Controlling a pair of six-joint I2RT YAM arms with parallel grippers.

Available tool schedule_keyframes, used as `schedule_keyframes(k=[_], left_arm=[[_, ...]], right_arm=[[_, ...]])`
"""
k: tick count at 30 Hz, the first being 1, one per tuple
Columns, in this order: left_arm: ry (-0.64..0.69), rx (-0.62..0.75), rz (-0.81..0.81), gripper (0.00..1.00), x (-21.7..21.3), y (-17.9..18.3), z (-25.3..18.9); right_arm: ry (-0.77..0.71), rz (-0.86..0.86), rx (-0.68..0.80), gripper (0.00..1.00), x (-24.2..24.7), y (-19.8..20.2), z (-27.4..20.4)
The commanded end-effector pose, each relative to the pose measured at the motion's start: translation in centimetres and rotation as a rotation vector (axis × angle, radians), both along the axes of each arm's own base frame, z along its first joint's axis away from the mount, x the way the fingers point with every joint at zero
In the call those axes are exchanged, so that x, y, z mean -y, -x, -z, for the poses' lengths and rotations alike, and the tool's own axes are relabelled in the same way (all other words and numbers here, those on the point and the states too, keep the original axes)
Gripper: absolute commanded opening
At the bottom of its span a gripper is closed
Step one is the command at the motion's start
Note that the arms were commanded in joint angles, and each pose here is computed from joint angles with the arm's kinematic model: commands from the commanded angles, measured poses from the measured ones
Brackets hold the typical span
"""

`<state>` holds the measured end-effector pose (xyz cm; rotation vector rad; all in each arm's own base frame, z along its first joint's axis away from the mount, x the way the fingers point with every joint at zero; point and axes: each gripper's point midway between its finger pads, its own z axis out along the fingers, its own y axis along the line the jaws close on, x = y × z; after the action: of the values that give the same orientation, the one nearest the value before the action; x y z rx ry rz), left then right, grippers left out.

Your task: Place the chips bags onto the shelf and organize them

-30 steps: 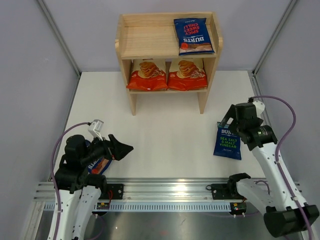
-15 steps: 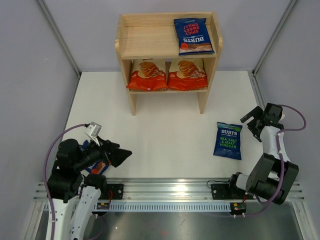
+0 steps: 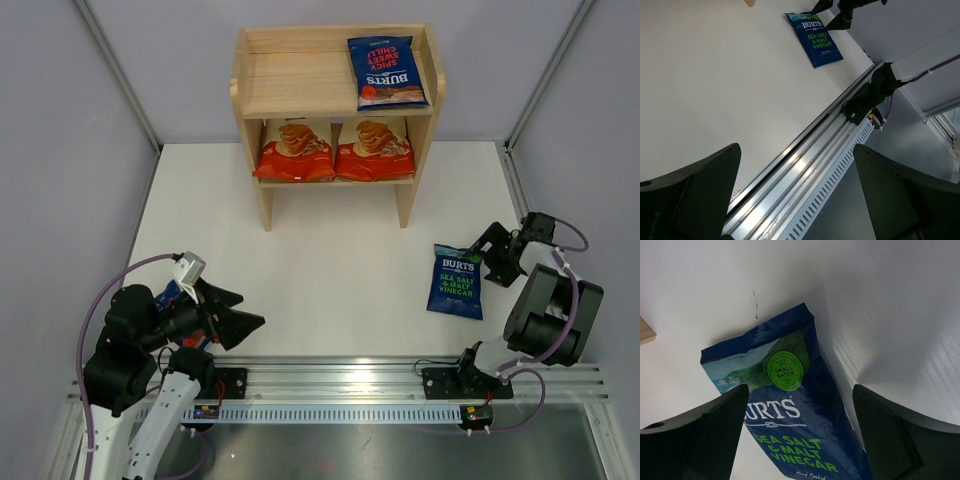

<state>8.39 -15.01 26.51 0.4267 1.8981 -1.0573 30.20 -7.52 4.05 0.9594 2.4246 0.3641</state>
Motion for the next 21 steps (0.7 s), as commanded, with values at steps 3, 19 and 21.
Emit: schedule_keyframes(k=[3,19,21], left_arm=[[0.005,0.077,0.029,0.99,0.0,0.7,-1.6],[0.005,0.089,0.007,0.99,-0.2,0.5,-2.3],[0.004,0.070,0.001,0.99,-0.1,0.1,-2.0]], right_arm=[[0.006,-0.057,-0.003,0.90,0.3,-0.5,-0.3],[-0.020,-0.093,0.029,0.24,-1.2,-0.7,-0.7],[-0.024,-0.091,0.047,0.20,-1.4,-0.8,-1.4]])
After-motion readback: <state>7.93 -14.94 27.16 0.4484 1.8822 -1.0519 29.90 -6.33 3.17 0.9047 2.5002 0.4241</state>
